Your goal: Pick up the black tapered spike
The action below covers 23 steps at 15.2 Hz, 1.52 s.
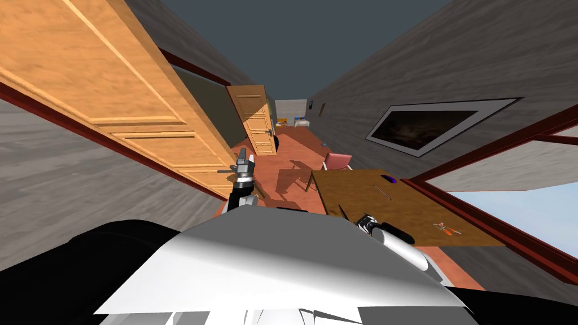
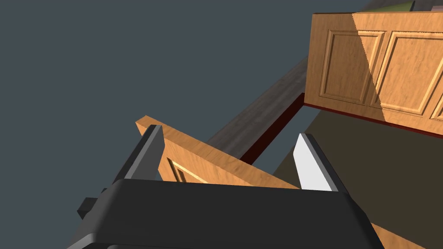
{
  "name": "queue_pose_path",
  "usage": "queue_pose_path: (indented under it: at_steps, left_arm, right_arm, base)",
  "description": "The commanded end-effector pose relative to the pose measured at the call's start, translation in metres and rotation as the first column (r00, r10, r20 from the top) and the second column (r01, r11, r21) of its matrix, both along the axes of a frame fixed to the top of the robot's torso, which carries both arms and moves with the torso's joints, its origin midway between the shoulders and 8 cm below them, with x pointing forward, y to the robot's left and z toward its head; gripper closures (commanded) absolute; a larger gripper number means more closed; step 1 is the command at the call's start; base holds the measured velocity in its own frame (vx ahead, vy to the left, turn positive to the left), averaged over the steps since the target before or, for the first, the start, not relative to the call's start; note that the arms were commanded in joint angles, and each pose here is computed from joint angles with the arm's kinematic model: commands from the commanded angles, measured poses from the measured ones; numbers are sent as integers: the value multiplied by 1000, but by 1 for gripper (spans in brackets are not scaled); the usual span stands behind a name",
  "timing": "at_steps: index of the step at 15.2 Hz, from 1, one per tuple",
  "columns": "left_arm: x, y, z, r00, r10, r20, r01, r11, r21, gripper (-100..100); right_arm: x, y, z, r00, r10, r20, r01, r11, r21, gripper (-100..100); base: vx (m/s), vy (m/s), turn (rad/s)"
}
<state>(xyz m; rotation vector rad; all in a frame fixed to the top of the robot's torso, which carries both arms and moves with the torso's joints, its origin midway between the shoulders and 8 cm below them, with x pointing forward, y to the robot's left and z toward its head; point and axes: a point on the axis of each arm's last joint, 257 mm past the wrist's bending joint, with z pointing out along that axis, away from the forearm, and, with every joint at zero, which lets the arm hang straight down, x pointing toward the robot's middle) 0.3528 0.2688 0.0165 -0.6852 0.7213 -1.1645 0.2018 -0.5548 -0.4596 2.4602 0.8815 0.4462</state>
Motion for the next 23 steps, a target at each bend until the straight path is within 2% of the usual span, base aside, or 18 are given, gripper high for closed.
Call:
queue_pose_path:
  at_steps: [1, 2, 4, 5, 7, 10, 12, 13, 14, 15, 16, 17, 18, 19, 20, 21, 22, 23]
  left_arm:
    - [0, 0, 0, 1000, 0, 0, 0, 1000, 0, 0]
    - [0, 0, 0, 1000, 0, 0, 0, 1000, 0, 0]
    - [0, 0, 0, 1000, 0, 0, 0, 1000, 0, 0]
    - [0, 0, 0, 1000, 0, 0, 0, 1000, 0, 0]
    - [0, 0, 0, 1000, 0, 0, 0, 1000, 0, 0]
    - [0, 0, 0, 1000, 0, 0, 0, 1000, 0, 0]
    - [0, 0, 0, 1000, 0, 0, 0, 1000, 0, 0]
    - [0, 0, 0, 1000, 0, 0, 0, 1000, 0, 0]
    - [0, 0, 0, 1000, 0, 0, 0, 1000, 0, 0]
    - [0, 0, 0, 1000, 0, 0, 0, 1000, 0, 0]
    - [0, 0, 0, 1000, 0, 0, 0, 1000, 0, 0]
    - [0, 0, 0, 1000, 0, 0, 0, 1000, 0, 0]
    - [0, 0, 0, 1000, 0, 0, 0, 1000, 0, 0]
    - [0, 0, 0, 1000, 0, 0, 0, 1000, 0, 0]
    - [0, 0, 0, 1000, 0, 0, 0, 1000, 0, 0]
    - [0, 0, 0, 1000, 0, 0, 0, 1000, 0, 0]
    - [0, 0, 0, 1000, 0, 0, 0, 1000, 0, 0]
    - [0, 0, 0, 1000, 0, 0, 0, 1000, 0, 0]
  right_arm:
    - [-19, -1, -12, 998, -41, -48, 42, 998, 38, -100]
    - [-37, -5, -22, 993, -89, -81, 95, 993, 69, -100]
    - [-41, -2, -24, 991, -90, -102, 98, 992, 80, -100]
    - [-60, -3, -33, 981, -135, -142, 152, 982, 111, -100]
    - [-63, -1, -35, 979, -135, -154, 154, 981, 117, -100]
    - [-101, 2, -50, 947, -214, -239, 258, 951, 172, -100]
    - [-104, 4, -51, 944, -213, -253, 262, 949, 178, -100]
    - [-121, 7, -56, 924, -245, -293, 310, 929, 201, -100]
    - [-122, 7, -57, 923, -245, -298, 312, 928, 202, -100]
    - [-138, 11, -61, 902, -273, -334, 357, 908, 221, -100]
    - [-139, 12, -61, 901, -272, -339, 358, 907, 222, -100]
    - [-154, 16, -65, 878, -296, -375, 400, 885, 238, -100]
    - [-155, 16, -65, 878, -295, -376, 400, 885, 239, -100]
    - [-168, 20, -68, 856, -315, -410, 438, 863, 252, -100]
    - [-168, 20, -68, 856, -315, -410, 438, 863, 252, -100]
    - [-180, 24, -70, 836, -330, -439, 471, 843, 262, -100]
    - [-180, 24, -70, 836, -330, -439, 471, 843, 262, -100]
    - [-189, 28, -72, 818, -343, -463, 498, 824, 270, -100]
  base:
    - [132, 39, -52]
    - [147, 22, -98]
    - [131, 4, -47]
    - [123, 5, -52]
    - [115, 16, -39]
    - [125, 13, -59]
    - [126, 14, -40]
    - [104, 1, -26]
    - [112, 2, -41]
    - [125, 13, -67]
    - [128, 15, -59]
    - [131, 2, -60]
    - [118, -5, -42]
    - [114, -11, -42]
    - [113, -12, -34]
    - [123, -6, -39]
    - [113, -3, -36]
    - [95, -7, -38]
